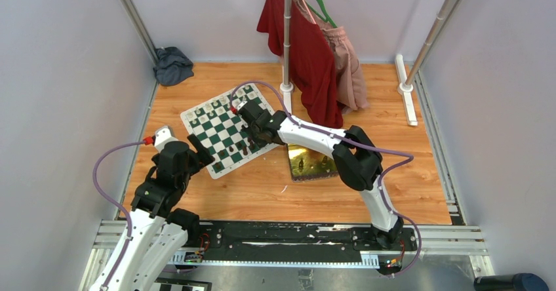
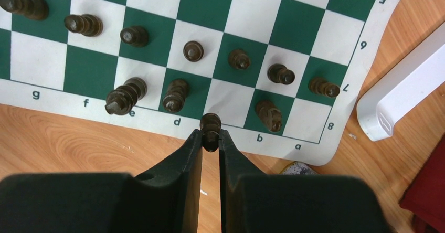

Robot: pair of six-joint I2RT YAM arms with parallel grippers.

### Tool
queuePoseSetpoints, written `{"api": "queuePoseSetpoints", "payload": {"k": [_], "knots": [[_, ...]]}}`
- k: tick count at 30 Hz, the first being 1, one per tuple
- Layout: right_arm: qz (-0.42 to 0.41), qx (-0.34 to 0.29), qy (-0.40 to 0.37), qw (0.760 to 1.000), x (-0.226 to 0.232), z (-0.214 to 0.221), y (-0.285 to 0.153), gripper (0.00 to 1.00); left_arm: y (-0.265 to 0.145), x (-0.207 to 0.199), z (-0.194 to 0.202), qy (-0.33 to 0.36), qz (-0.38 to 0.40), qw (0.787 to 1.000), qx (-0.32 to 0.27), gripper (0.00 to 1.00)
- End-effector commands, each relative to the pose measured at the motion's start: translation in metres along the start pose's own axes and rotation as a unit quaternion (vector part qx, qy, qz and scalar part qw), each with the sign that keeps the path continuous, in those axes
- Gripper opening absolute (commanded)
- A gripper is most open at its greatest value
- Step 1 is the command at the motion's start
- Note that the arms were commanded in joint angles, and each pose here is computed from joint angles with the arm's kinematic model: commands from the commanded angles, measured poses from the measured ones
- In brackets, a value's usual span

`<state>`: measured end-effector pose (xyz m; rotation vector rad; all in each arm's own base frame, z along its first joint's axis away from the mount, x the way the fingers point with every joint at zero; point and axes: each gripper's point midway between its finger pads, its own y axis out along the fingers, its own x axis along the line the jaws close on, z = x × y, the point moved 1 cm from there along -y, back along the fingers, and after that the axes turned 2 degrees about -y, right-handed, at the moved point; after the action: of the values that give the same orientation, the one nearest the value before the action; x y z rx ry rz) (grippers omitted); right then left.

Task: Set up the chess pieces on the board
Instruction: Place the chess piece on the chessboard.

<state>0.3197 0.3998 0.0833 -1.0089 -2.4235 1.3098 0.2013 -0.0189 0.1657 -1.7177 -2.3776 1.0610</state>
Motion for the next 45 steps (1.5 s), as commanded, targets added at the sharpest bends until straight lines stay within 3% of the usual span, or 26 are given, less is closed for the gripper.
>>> {"api": "queuePoseSetpoints", "payload": {"k": [1, 41, 45], "knots": [[0.014, -0.006, -0.002, 1.0, -0.011, -0.007, 0.009, 0.0, 0.004, -0.002, 0.005, 0.01, 0.006, 1.0, 0.007, 1.0], [0.012, 0.007, 0.002, 1.0, -0.017, -0.001, 0.024, 0.0, 0.007, 0.0, 0.007, 0.016, 0.002, 1.0, 0.004, 1.0], [0.011, 0.008, 0.002, 1.0, -0.017, -0.001, 0.024, 0.04, 0.007, 0.0, 0.006, 0.016, 0.003, 1.0, 0.003, 1.0]]}}
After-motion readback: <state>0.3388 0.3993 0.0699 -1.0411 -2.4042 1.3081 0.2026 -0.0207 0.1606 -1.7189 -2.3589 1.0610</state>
